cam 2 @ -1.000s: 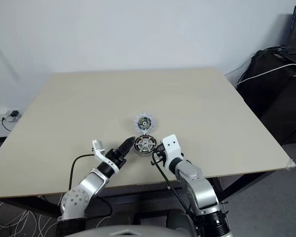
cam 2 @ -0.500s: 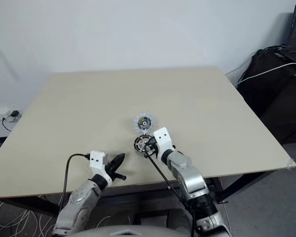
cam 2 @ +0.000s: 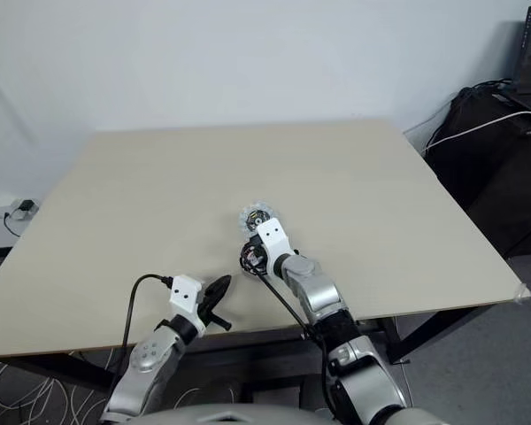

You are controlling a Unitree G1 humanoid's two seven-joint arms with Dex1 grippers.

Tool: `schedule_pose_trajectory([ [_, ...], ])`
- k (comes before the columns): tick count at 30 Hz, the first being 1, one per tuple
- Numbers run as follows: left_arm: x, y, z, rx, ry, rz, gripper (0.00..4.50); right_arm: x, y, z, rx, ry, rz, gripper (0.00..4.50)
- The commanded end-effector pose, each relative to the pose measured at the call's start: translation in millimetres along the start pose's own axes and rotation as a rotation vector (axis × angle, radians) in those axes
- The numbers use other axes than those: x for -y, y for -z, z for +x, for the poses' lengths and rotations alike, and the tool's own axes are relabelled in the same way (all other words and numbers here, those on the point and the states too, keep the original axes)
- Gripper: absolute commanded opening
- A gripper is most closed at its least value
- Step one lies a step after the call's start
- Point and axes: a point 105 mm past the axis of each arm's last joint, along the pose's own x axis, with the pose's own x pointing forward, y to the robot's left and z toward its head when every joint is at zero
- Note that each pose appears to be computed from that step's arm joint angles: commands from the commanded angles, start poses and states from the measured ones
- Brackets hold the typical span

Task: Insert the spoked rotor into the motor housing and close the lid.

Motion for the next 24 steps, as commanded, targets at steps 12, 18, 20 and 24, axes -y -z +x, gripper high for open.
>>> schedule_pose_trajectory([
  [12, 7.6, -15.4, 10.9, 0.065, 0.037, -0.002, 0.0, -6.8, -43.4, -42.7, 0.037, -0.267, -0.473, 0.19],
  [18, 8.6, -16.2, 12.2, 0.072, 0.051, -0.01, 0.0, -7.1, -32.0, -49.6, -0.104, -0.391, -0.763, 1.83],
  [20, 8.3, -16.5, 12.1, 0.075, 0.051, -0.013, 0.0, -4.3, -28.0, -45.8, -0.152, -0.4, -0.858, 2.5],
  [24, 7.4, -16.0, 10.1, 0.076, 0.043, -0.021, 0.0, -8.4, -24.0, -37.5, -0.221, -0.46, -0.97, 2.8],
])
